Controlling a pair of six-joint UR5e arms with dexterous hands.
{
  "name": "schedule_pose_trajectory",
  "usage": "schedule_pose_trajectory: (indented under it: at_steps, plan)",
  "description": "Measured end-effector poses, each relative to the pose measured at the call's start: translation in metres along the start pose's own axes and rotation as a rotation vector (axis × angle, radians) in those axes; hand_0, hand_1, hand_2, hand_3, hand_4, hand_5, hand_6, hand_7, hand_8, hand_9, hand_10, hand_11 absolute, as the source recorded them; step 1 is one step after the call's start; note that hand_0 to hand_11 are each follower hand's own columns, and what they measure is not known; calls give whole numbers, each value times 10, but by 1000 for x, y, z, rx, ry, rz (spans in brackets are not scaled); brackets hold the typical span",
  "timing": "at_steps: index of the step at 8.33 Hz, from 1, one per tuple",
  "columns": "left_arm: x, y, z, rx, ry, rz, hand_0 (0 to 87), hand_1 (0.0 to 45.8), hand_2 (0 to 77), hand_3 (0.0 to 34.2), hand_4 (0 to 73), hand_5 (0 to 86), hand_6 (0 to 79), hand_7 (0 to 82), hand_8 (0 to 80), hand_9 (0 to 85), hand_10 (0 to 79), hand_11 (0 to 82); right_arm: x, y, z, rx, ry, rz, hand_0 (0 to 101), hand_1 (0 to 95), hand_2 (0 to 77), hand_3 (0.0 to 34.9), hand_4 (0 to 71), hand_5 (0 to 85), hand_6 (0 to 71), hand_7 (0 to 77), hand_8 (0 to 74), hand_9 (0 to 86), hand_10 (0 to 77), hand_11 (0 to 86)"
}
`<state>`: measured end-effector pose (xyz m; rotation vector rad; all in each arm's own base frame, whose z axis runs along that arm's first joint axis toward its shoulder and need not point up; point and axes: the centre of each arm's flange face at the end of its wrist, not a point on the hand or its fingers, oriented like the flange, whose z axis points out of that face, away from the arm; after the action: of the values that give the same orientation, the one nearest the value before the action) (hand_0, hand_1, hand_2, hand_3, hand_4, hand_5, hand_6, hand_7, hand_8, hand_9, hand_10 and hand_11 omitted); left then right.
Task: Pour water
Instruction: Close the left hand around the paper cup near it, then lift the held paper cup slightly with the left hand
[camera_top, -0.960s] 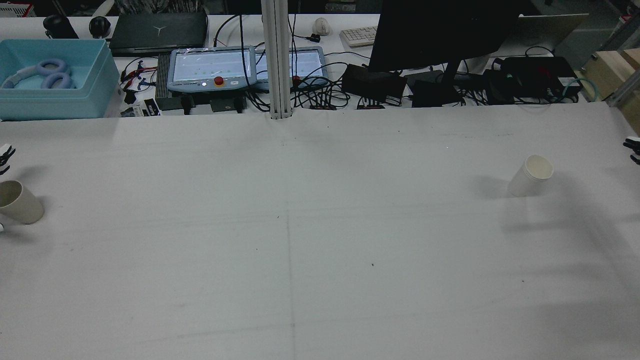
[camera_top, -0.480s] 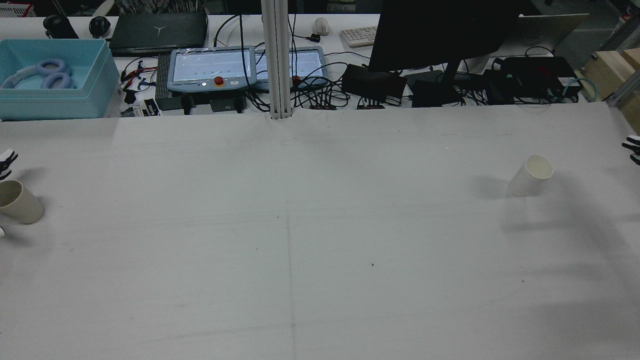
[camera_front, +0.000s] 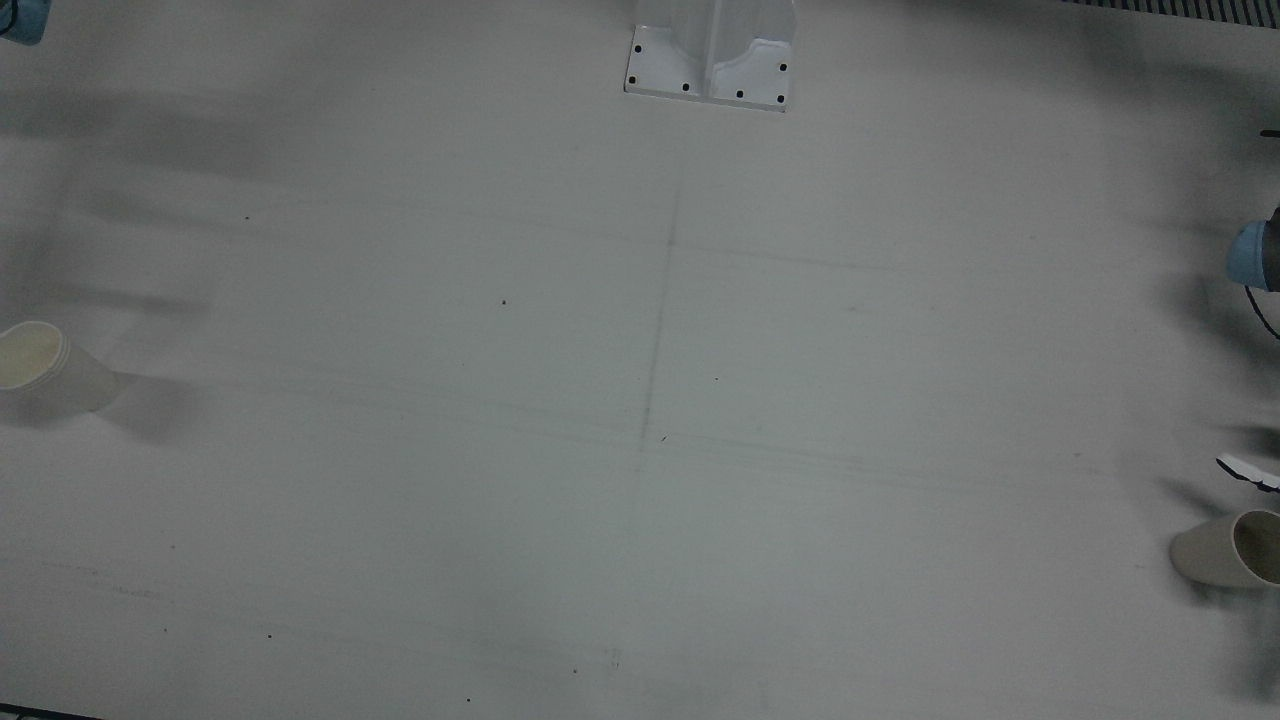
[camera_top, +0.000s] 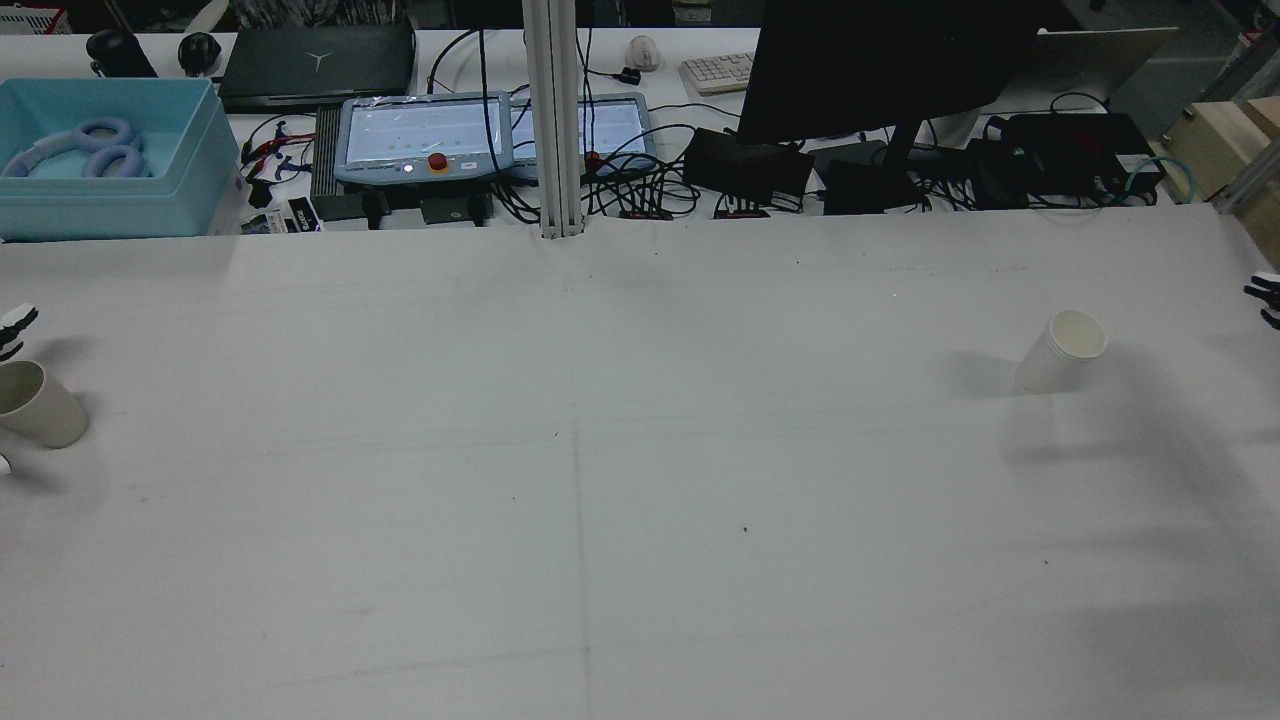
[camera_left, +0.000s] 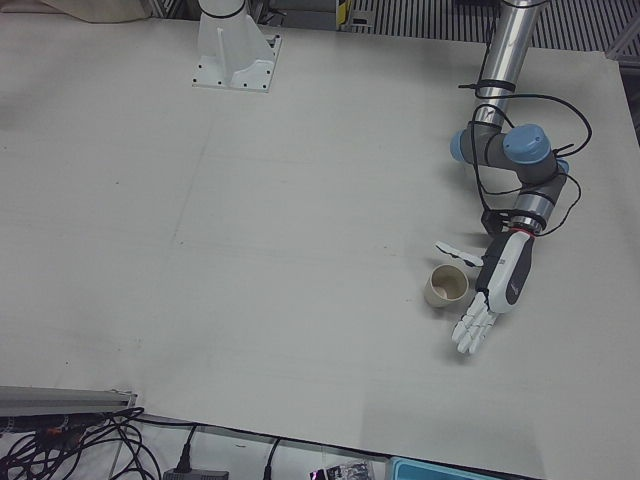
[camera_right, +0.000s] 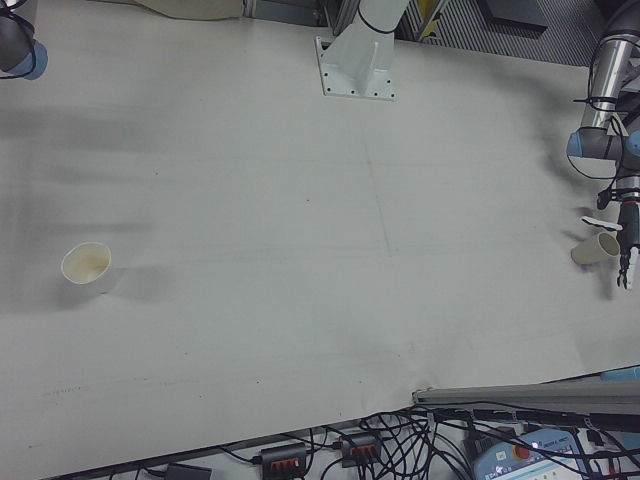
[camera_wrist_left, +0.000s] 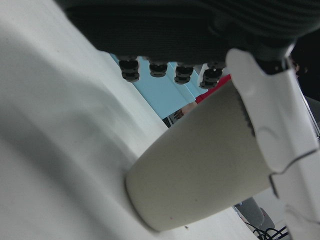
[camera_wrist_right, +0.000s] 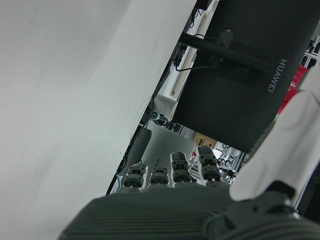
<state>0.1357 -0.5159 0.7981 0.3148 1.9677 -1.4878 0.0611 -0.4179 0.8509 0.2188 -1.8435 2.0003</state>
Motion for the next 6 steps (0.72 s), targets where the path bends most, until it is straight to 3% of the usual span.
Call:
schedule_pose_trajectory:
  at_steps: [1, 2, 5, 6]
  plan:
    - [-4, 4, 2, -4, -4, -1, 535, 54, 16, 47, 147, 54, 38, 65, 49, 11, 49, 82, 0, 0, 0, 1, 0, 0, 451, 38, 5, 0, 71, 147, 44, 169, 54, 49, 55, 87]
    - [-11, 10, 4, -9, -9, -4, 530, 54, 16, 48, 169, 65, 38, 65, 49, 11, 49, 82, 0, -1, -1, 1, 0, 0, 447, 38, 0, 0, 71, 147, 87, 169, 44, 49, 55, 87]
    - [-21, 20, 7, -18, -15, -10, 529, 49, 16, 47, 191, 98, 38, 65, 49, 11, 49, 82, 0, -2, -2, 4, 0, 0, 445, 38, 0, 0, 38, 147, 71, 153, 44, 49, 55, 87]
    - [-21, 23, 10, -19, -15, -12, 529, 49, 16, 47, 284, 191, 38, 71, 49, 11, 49, 82, 0, -3, -3, 5, 0, 0, 446, 38, 0, 0, 54, 147, 71, 153, 44, 49, 55, 82]
